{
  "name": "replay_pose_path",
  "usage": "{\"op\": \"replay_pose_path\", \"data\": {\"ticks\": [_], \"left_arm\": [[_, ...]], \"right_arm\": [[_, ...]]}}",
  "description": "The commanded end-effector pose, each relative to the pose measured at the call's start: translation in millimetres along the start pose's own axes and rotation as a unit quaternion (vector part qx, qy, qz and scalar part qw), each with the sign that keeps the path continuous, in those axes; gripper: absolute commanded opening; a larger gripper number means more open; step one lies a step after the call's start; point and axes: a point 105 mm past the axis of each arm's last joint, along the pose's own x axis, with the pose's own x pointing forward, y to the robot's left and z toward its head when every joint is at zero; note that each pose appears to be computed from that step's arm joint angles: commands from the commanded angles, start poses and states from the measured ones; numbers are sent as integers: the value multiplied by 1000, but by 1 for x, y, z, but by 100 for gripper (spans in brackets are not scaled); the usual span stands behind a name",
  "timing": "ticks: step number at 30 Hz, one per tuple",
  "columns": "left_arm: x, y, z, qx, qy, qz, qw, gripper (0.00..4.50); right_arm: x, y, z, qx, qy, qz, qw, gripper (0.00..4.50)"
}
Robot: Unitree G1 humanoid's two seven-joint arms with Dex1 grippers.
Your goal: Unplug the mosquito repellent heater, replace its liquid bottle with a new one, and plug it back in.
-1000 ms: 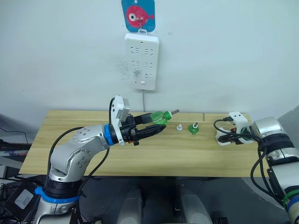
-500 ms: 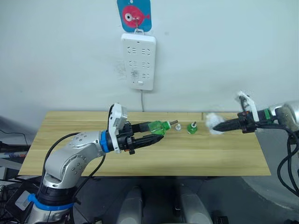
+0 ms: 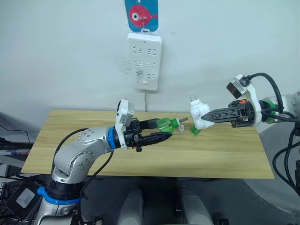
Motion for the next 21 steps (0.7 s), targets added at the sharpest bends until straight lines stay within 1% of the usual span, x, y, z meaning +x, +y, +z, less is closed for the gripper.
{"op": "replay_pose_path", "data": {"ticks": [1,6,14,21], "left_arm": [[7,-7,7,15,-12,-21,1000,226],[8,-6,4,15,-9,-22,1000,226],[8,-5,7,13,-13,-23,1000,226],[22,-5,9,14,-26,-36,999,226]], "right_arm": [[0,17,10,-21,-16,27,999,297],[2,23,7,-14,-15,48,999,297],[1,21,4,-9,-16,37,999,297],[7,22,3,-4,-12,49,999,297]]}}
